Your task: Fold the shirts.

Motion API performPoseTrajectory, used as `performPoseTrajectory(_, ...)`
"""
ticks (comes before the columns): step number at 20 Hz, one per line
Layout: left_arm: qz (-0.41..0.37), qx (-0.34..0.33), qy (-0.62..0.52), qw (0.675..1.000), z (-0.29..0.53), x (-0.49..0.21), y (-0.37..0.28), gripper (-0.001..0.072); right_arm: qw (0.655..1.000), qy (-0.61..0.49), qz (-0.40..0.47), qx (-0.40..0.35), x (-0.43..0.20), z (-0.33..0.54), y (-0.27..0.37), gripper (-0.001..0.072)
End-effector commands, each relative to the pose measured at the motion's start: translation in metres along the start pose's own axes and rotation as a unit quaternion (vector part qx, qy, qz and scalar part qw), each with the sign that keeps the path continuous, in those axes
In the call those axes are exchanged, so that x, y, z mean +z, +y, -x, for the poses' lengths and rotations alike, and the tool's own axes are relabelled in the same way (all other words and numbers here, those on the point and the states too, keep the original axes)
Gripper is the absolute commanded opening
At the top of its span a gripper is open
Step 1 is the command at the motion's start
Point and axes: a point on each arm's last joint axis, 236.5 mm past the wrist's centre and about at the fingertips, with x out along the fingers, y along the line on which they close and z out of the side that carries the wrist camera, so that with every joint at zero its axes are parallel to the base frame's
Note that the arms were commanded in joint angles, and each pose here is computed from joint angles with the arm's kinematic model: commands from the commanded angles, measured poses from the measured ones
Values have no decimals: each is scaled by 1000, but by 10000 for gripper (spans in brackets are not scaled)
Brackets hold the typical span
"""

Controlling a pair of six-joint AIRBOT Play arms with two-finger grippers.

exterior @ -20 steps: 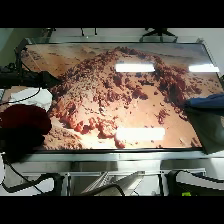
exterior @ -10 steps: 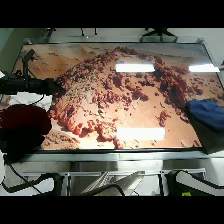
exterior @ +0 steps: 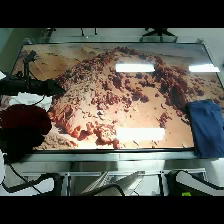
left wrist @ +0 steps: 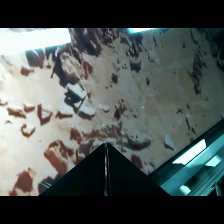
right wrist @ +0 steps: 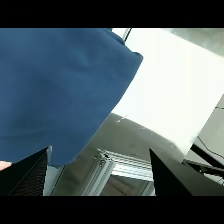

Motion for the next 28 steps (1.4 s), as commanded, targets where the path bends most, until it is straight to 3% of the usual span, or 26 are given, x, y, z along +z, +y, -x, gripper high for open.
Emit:
performPoseTrajectory(1,0,-5,-4,1000,1,2,-3,20,1000,-1,17,4,0,0,4,693)
performPoseTrajectory(2,-3,-10,-8,1000,3,5,-7,20,1000,-6,22,15,2,4,10,689)
performPoseTrajectory(3,-9,-12,-16,1000,7,11,-11,19,999,-12,42,29,3,9,19,613)
performPoseTrajectory(5,-31,-10,-29,999,20,23,-23,19,996,-25,70,54,2,21,42,138)
performPoseTrajectory(6,-43,-10,-32,998,28,28,-30,19,994,-33,85,64,-1,28,55,26)
performPoseTrajectory(9,-65,-10,-37,997,45,33,-48,19,977,-43,143,151,-28,55,120,23)
performPoseTrajectory(11,-60,-9,-41,997,47,23,-52,19,948,-52,182,256,-61,87,180,23)
performPoseTrajectory(13,-39,-13,-25,999,39,-8,-53,19,921,-58,228,311,-105,101,218,23)
performPoseTrajectory(19,48,-17,15,999,-1,-137,-41,19,869,-44,355,343,-245,52,221,23)
performPoseTrajectory(22,73,-20,31,997,-13,-178,-40,19,855,-47,370,361,-256,55,219,23)
performPoseTrajectory(28,71,-18,25,997,-12,-194,-45,19,855,-46,370,360,-257,55,219,24)
